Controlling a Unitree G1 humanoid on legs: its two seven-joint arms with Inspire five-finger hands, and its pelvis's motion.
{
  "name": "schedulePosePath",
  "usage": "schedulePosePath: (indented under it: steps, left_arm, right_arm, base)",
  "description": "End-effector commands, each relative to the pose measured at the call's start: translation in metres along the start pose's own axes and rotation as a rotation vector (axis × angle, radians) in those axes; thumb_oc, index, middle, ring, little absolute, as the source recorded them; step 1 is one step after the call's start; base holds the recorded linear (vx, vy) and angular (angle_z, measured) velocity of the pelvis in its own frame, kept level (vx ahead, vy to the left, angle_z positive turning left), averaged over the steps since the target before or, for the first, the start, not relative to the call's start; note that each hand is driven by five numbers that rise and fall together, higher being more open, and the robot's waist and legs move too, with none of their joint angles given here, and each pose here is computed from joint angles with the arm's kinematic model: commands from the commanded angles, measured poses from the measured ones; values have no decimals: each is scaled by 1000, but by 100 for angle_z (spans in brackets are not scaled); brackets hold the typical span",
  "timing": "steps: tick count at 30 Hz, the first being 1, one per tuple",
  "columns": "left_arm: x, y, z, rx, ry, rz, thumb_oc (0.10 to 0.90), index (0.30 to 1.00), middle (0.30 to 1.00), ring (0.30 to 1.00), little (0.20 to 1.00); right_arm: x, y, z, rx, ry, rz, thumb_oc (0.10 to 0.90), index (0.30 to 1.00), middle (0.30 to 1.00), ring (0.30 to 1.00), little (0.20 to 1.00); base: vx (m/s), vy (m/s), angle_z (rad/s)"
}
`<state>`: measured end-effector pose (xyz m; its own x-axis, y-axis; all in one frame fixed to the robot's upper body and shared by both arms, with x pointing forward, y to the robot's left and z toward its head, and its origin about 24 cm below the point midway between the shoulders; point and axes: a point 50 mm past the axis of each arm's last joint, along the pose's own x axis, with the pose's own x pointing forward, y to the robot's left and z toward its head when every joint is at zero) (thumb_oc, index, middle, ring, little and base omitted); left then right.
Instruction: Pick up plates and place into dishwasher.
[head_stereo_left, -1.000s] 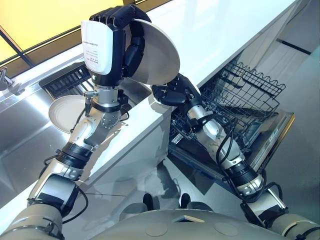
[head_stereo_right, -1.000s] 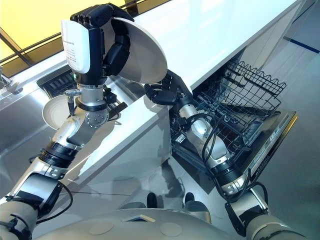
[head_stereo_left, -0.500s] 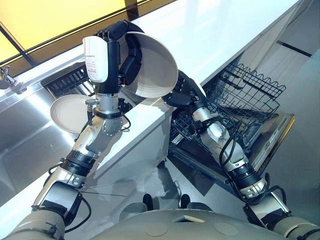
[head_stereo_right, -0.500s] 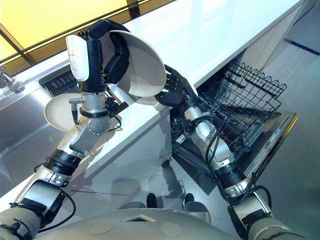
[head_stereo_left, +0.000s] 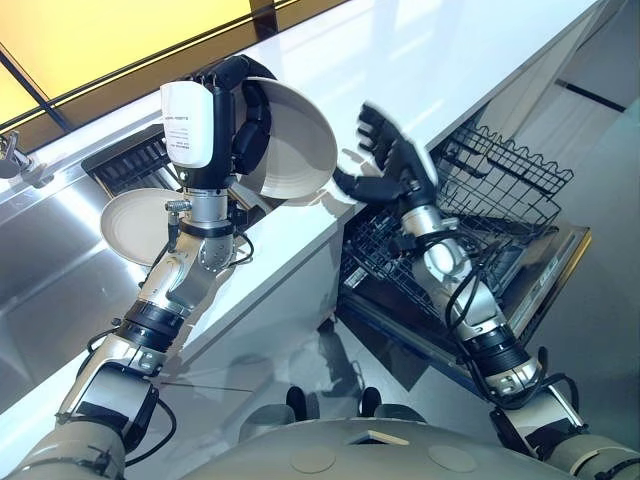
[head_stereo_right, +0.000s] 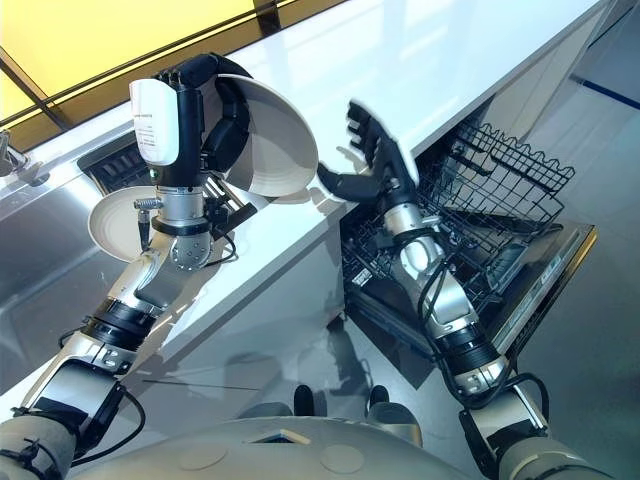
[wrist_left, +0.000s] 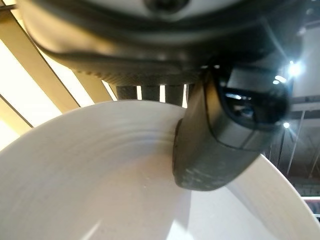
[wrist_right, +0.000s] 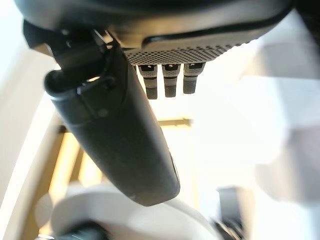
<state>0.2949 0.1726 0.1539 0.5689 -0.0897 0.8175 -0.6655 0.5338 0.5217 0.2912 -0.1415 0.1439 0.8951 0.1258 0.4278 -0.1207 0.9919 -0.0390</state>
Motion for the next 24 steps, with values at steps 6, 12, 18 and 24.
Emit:
schedulePosePath:
  steps: [6, 12, 18, 24]
  left_arm:
    - [57, 52, -17, 184, -83, 227, 100, 300, 300, 300, 200]
    - [66, 57, -18, 210, -105, 218, 100, 300, 300, 300, 200]
    - [71, 50, -15, 163, -106, 222, 100, 300, 300, 300, 200]
    - [72, 34, -3, 67, -100, 219, 100, 300, 300, 300, 200]
  right_arm:
    - [20, -7, 124, 16, -655, 101, 800, 900, 900, 900, 900]
    - [27, 5, 116, 227, -515, 291, 800, 900, 900, 900, 900]
    - [31, 28, 114, 407, -474, 372, 800, 900, 900, 900, 900]
    - [36, 45, 121, 513, -491, 374, 800, 900, 900, 900, 900]
  base:
    - [-9, 2, -1]
    - [0, 0, 0]
    - [0, 0, 0]
    - [0, 0, 0]
